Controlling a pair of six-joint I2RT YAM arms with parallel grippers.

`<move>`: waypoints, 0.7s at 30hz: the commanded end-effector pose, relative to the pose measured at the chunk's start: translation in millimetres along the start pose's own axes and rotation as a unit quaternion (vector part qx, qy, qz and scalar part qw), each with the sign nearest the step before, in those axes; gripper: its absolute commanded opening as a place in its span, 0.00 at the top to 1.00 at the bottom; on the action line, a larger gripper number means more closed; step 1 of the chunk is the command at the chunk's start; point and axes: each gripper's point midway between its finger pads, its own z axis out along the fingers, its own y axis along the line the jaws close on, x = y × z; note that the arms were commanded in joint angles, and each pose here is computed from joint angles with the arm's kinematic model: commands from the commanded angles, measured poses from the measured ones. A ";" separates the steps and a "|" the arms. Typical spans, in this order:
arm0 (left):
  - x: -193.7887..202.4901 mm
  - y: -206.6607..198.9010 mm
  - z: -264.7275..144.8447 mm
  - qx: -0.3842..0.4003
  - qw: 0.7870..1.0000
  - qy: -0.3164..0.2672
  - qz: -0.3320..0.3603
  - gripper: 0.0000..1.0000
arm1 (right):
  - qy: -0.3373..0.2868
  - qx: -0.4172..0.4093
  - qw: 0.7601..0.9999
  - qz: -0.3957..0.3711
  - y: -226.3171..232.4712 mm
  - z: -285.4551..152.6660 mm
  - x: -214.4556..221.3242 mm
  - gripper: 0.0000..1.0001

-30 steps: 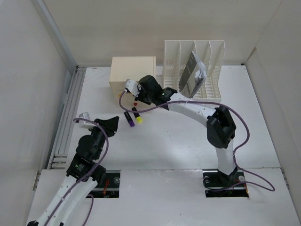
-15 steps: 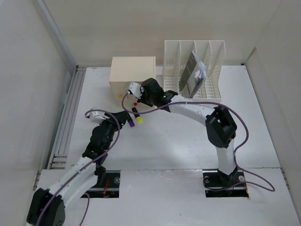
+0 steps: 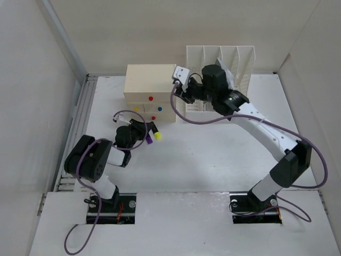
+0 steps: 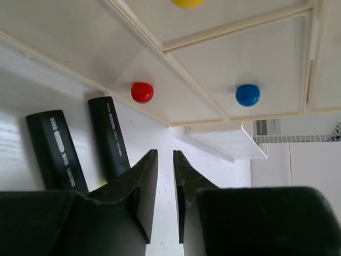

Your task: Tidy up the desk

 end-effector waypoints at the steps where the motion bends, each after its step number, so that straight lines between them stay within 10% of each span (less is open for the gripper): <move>1: -19.4 -60.9 8.3 0.133 0.991 -0.025 0.005 0.83 | -0.048 -0.045 0.998 0.012 12.6 -12.2 -17.0 0.65; 21: -20.8 -30.4 50.6 0.053 0.998 -0.029 0.017 0.61 | -0.075 -0.066 0.993 0.054 -2.1 -30.4 -12.5 0.65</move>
